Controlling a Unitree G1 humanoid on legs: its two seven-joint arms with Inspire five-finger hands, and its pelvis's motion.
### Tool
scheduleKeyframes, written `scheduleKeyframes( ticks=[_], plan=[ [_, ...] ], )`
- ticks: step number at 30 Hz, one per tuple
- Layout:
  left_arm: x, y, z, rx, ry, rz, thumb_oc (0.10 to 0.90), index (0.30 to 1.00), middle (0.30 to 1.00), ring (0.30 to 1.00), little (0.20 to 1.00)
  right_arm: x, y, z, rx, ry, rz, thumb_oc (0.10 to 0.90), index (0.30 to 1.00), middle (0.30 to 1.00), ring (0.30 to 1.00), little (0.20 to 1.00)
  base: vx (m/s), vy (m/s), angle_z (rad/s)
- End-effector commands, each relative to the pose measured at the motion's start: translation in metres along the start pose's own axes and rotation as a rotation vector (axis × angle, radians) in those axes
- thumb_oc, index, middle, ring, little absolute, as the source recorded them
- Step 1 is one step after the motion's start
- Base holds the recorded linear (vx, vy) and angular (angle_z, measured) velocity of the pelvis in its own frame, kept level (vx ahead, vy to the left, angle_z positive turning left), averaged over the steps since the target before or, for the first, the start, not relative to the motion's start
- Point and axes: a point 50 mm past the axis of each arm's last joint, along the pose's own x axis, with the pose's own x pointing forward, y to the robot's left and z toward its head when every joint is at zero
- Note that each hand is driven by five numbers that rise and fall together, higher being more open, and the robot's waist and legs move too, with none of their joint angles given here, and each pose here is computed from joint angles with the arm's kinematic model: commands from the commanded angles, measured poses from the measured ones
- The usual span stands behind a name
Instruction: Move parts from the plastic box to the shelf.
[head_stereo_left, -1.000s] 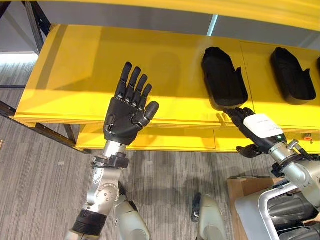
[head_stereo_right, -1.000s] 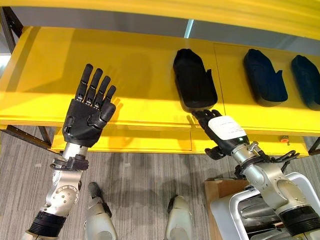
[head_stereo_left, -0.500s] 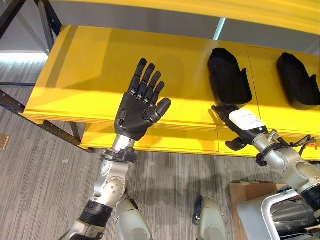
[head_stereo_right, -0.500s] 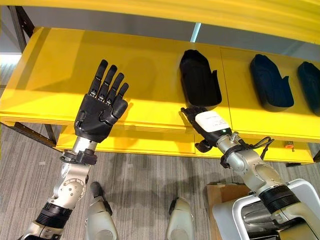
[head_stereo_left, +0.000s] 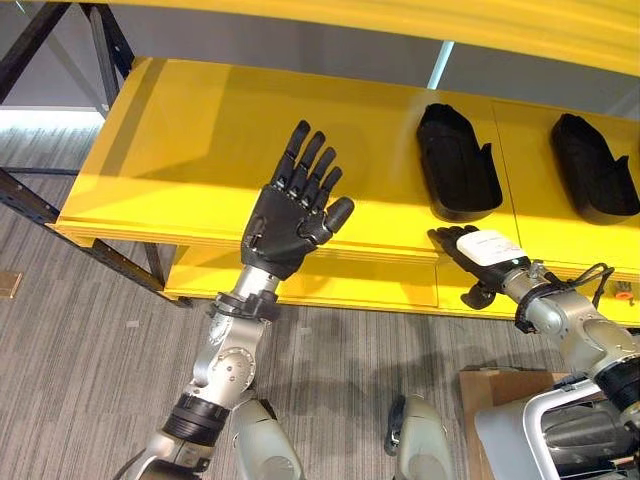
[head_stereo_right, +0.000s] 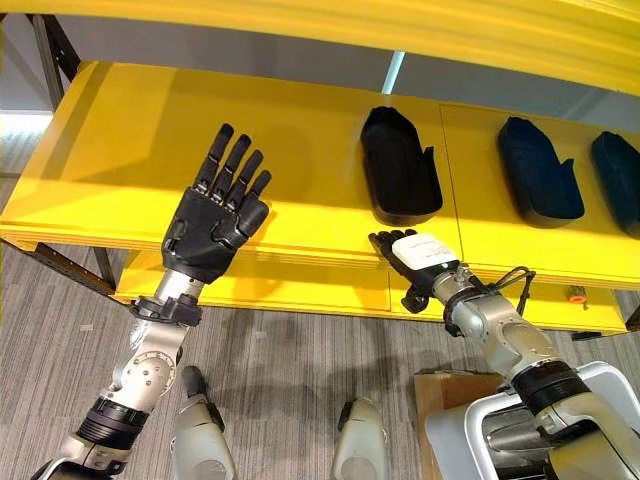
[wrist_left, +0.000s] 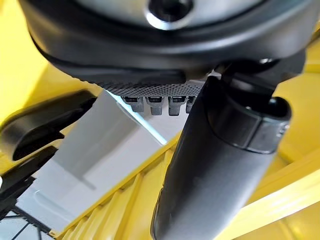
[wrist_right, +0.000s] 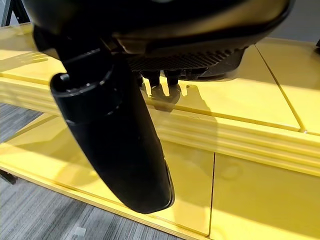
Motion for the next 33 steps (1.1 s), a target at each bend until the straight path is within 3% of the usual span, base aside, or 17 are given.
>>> scheduleKeyframes(
  ticks=[1,14,33],
  plan=[
    [0.028,-0.037,0.02,0.011,-0.135,-0.206,0.9,1.0,1.0,1.0,1.0,0.016,-0.033,0.006,0.056,-0.014,-0.126,0.9,1.0,1.0,1.0,1.0,0.02,-0.003,0.03],
    [0.03,-0.034,0.017,0.0,-0.11,-0.196,0.9,1.0,1.0,1.0,1.0,0.019,-0.055,0.0,0.028,-0.001,-0.148,0.9,1.0,1.0,1.0,1.0,0.0,0.003,0.01],
    [0.045,-0.039,0.014,-0.017,-0.057,-0.204,0.9,1.0,1.0,1.0,1.0,0.027,-0.052,-0.025,0.287,0.099,0.084,0.9,1.0,1.0,1.0,1.0,0.02,0.0,0.01]
  ],
)
